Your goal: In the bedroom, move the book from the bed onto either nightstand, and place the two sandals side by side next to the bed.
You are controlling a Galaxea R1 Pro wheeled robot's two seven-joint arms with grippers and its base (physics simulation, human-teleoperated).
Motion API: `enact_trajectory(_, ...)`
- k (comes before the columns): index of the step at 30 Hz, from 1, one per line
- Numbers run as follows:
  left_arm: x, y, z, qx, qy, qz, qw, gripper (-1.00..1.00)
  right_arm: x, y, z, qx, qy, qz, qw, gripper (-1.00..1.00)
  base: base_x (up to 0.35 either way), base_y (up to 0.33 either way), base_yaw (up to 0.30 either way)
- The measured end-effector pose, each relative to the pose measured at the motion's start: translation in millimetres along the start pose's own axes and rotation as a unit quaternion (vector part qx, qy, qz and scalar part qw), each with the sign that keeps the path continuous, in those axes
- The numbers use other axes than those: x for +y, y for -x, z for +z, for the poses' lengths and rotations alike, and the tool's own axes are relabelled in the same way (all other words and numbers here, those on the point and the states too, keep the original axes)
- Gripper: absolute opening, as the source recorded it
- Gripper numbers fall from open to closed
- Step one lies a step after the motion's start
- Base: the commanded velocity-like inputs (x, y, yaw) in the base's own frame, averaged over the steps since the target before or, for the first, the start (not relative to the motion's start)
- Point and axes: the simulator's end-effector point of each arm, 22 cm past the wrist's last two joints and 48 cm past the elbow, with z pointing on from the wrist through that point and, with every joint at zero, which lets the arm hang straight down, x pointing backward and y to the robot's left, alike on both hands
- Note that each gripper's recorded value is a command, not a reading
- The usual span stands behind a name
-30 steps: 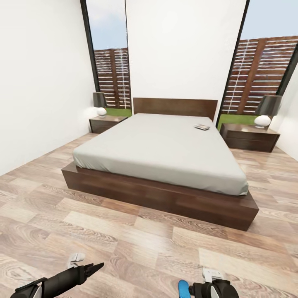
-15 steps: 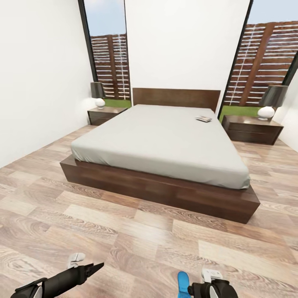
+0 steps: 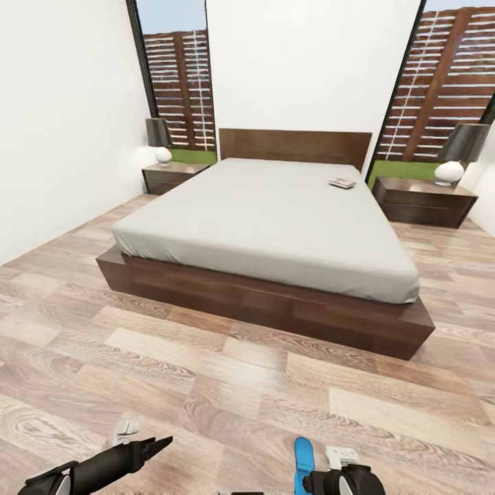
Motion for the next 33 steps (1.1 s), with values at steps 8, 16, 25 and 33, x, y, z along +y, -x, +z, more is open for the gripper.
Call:
enact_trajectory(8, 9, -11, 4.1, 0.011, 0.005, -0.011, 0.9999, 1.00, -1, -12, 9.4, 0.016, -0.001, 0.001, 0.9999, 1.00, 0.000, 0.000, 0.000)
enact_trajectory(16, 17, -23, 7.9, 0.022, 0.009, -0.022, 0.9995, 1.00, -3, -24, 18.3, 0.032, -0.002, 0.002, 0.9995, 1.00, 0.000, 0.000, 0.000)
enact_trajectory(25, 26, -36, 11.8, 0.035, 0.014, -0.035, 0.9987, 1.00, -5, -38, 27.9, 0.051, -0.004, 0.004, 0.9987, 1.00, 0.000, 0.000, 0.000)
enact_trajectory(33, 29, -41, 13.5, 0.039, 0.015, -0.040, 0.9983, 1.00, -7, -43, 31.0, 0.057, -0.005, 0.005, 0.9984, 1.00, 0.000, 0.000, 0.000)
